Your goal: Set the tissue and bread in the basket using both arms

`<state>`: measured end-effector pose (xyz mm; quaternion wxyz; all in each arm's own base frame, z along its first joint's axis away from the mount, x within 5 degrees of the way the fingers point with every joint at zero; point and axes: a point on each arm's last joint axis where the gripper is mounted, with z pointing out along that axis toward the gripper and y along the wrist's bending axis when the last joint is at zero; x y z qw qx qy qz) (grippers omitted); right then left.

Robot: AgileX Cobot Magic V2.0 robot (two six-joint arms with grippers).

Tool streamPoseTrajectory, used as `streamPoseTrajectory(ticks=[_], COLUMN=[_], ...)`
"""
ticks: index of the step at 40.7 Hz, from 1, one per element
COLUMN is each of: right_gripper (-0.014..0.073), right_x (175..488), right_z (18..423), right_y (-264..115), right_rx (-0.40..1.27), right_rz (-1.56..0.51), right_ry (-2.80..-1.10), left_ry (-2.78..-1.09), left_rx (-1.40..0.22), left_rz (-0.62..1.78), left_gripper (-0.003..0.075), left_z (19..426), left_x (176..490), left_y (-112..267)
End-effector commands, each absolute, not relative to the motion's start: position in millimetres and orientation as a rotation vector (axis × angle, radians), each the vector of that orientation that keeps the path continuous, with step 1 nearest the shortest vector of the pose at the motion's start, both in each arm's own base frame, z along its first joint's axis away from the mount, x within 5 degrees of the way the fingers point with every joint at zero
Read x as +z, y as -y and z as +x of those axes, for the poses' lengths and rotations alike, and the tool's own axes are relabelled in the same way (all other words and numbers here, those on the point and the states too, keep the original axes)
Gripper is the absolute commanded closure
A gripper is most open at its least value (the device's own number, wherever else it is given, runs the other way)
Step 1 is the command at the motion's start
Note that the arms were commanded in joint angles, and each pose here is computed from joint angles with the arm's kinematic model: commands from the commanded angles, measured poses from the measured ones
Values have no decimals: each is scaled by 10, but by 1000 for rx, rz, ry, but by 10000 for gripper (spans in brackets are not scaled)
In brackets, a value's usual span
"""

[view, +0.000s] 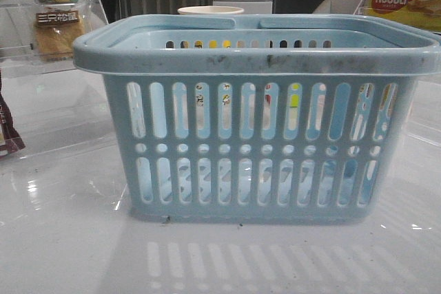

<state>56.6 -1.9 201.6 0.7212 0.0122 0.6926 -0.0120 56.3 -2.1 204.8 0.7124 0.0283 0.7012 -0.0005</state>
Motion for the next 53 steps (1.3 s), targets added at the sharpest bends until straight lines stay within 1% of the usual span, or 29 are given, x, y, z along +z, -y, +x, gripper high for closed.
streamPoseTrajectory(ticks=[1, 30, 35, 39, 43, 49, 53], right_gripper=[538, 538, 538, 538, 538, 538, 538], right_x=[2119, 2119, 2151, 2211, 2363, 2674, 2920], right_z=[541, 540, 535, 523, 490, 404, 356], right_y=[26, 26, 28, 30, 27, 17, 10], right_rx=[-31, -31, -33, -27, -19, -14, -11], right_rz=[39, 39, 40, 46, 51, 44, 39], right_ry=[-1421, -1420, -1385, -1348, -1323, -1301, -1300], left_ry=[-1455, -1455, -1439, -1360, -1292, -1200, -1181], left_rx=[-17, -17, -17, -23, -41, -42, -40], left_rz=[65, 65, 65, 64, 50, 44, 41], left_gripper=[627, 627, 628, 628, 627, 627, 627], left_z=[545, 545, 543, 529, 494, 379, 281], left_x=[2117, 2117, 2131, 2214, 2376, 2762, 3038], left_y=[30, 30, 31, 35, 34, 25, 17])
